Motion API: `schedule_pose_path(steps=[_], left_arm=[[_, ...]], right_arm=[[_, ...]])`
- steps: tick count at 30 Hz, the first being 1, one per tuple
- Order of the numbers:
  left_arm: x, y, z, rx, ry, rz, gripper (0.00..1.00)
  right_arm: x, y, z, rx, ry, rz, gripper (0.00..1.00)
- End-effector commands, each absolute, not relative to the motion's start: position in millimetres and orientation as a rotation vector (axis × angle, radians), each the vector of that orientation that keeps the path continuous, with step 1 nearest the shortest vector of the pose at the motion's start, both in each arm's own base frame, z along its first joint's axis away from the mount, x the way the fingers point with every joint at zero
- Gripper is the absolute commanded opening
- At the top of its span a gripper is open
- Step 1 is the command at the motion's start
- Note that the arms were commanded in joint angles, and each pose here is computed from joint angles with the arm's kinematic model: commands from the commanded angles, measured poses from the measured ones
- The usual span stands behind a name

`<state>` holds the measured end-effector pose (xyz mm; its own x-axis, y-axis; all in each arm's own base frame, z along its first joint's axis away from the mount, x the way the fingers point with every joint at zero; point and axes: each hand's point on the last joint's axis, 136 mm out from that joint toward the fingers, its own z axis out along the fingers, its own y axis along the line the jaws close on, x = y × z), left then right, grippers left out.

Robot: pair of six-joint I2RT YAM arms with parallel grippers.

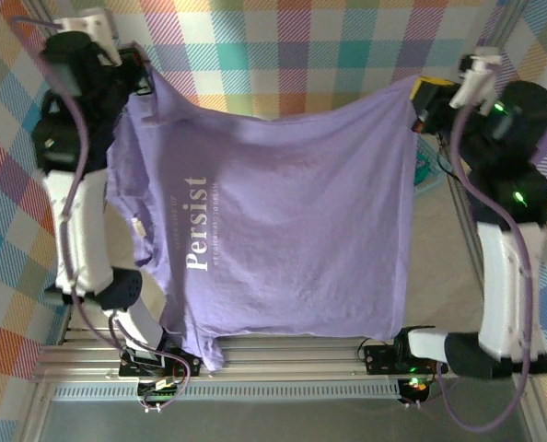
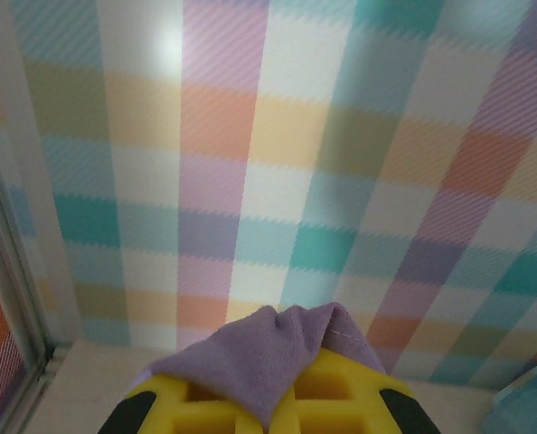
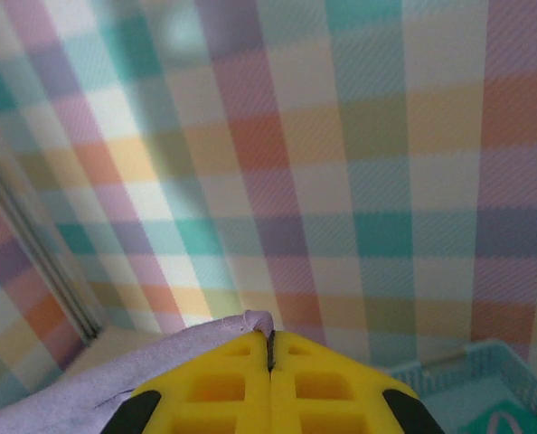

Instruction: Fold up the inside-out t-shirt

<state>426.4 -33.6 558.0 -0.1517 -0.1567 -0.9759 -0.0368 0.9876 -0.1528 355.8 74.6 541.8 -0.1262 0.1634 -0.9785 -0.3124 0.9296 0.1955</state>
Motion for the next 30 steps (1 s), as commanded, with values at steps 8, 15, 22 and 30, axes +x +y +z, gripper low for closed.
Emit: schedule_pose_path(steps=[8,15,22,30], left_arm=[[530.9,-13.7,459.2,-0.178,1.907,-0.092,0.00],[475.3,-14.7,520.4,-0.175,1.797,-0.156,0.00],[344.4,-18.8,606.1,-0.146,1.566,-0.252,0.00],[196.4,-17.4,675.7,-0.107,1.298,-0.308,0.00]], right_arm=[[504.7,89.0,419.4,-0.093,1.901,0.430,0.00],[462.4,84.5,462.7,-0.113,1.813,0.413,0.00],[363.6,77.8,523.9,-0.135,1.658,0.421,0.00],[240.9,66.4,587.2,-0.152,1.454,0.410,0.00]])
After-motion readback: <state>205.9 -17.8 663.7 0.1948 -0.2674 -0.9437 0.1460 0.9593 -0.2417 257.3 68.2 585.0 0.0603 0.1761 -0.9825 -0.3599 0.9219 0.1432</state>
